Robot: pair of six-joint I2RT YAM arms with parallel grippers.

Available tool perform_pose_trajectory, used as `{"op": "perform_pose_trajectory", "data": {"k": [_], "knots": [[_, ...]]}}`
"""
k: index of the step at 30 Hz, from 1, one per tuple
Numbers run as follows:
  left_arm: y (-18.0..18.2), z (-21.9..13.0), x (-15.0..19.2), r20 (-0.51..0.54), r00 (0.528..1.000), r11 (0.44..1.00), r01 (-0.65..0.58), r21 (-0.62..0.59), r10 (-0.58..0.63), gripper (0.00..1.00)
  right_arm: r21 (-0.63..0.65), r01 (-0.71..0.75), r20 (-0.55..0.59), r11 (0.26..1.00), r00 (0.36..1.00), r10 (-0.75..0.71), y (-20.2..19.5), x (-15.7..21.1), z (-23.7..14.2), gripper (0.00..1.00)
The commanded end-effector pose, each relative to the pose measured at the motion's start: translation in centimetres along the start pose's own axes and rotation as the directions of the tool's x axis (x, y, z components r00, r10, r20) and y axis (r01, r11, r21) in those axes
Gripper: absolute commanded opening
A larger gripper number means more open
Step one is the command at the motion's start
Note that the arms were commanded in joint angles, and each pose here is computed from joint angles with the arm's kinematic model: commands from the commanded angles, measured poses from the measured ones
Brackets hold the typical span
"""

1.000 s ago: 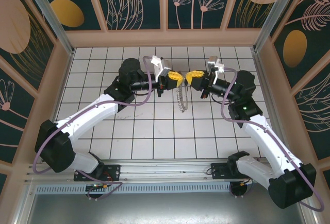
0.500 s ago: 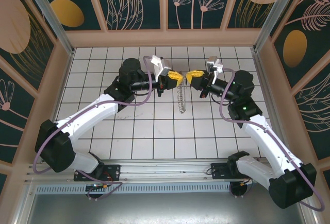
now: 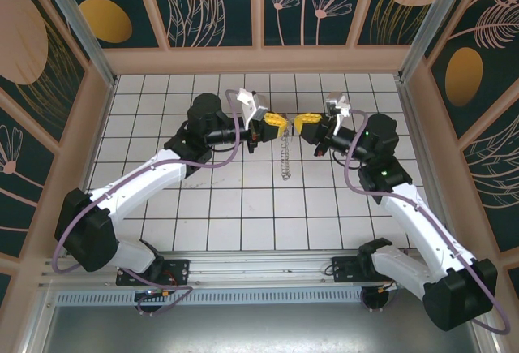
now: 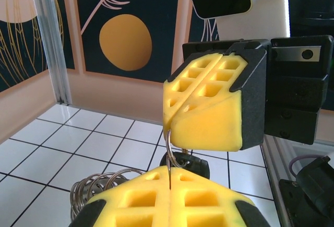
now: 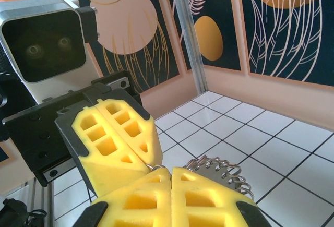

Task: Put the keys on the keyring

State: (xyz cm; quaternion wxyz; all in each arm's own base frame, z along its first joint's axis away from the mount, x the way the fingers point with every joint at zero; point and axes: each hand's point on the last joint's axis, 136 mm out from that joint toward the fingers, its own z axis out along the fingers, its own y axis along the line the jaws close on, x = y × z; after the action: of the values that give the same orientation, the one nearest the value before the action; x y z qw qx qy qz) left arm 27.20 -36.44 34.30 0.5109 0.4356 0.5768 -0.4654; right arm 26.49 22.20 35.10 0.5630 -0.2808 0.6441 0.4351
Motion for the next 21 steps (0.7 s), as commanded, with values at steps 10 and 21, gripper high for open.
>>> {"op": "perform_pose_trajectory", "data": {"k": [10, 21], "knots": [[-2.2, -1.5, -4.8, 0.148, 0.984, 0.994, -0.106, 0.032, 0.1, 0.0, 0.119, -0.059, -0.025, 0.991, 0.998, 0.063, -2.6, 2.1, -0.9, 0.0], [-2.5, -1.3, -4.3, 0.139, 0.987, 0.994, -0.088, 0.063, 0.079, 0.0, 0.037, -0.078, 0.019, 0.996, 0.997, 0.078, -1.2, 0.4, -0.6, 0.0]]}}
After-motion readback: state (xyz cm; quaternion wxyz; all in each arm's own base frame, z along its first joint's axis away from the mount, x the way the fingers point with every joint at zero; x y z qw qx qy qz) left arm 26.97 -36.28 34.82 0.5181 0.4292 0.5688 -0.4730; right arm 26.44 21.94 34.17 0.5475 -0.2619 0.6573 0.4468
